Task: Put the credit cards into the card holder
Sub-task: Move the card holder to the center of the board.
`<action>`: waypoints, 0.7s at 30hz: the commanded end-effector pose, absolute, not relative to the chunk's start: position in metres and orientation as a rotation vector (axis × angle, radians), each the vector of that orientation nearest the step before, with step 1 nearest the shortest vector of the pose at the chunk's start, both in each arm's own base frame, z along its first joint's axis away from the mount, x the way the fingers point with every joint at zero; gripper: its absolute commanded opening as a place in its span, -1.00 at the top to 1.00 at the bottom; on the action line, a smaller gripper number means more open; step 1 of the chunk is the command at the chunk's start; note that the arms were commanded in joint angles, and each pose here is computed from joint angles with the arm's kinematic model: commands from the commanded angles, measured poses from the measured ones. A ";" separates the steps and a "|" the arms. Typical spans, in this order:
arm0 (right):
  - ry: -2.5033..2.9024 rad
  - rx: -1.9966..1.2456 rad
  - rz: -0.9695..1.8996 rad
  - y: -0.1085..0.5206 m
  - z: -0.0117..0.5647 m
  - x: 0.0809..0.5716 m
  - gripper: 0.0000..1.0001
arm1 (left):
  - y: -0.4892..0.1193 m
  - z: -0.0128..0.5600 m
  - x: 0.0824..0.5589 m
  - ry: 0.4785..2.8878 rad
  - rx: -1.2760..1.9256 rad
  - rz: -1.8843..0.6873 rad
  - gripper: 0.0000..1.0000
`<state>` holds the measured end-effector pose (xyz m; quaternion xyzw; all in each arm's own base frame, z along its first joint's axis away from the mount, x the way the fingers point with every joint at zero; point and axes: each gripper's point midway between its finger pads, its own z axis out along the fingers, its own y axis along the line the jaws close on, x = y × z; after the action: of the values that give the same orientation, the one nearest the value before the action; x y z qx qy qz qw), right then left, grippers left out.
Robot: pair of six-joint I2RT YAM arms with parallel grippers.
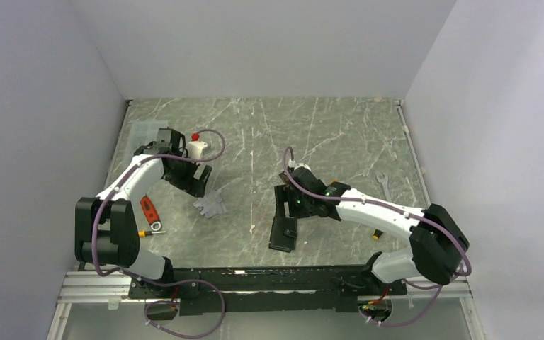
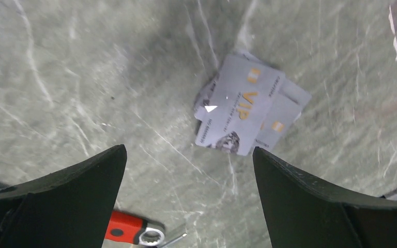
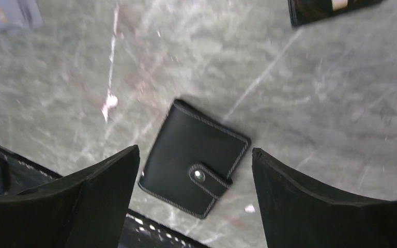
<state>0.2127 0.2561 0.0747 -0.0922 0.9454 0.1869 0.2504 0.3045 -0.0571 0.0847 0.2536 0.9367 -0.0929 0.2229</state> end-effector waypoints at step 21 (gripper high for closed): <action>2.717 -0.329 0.277 0.239 0.030 0.162 -0.10 | -0.160 0.110 0.250 2.479 1.046 -0.487 -0.94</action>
<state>0.1518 0.2395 0.0257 -0.1251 0.9702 0.1261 0.1645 0.2550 -0.1250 0.0926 0.3853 0.8930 -0.1279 0.1944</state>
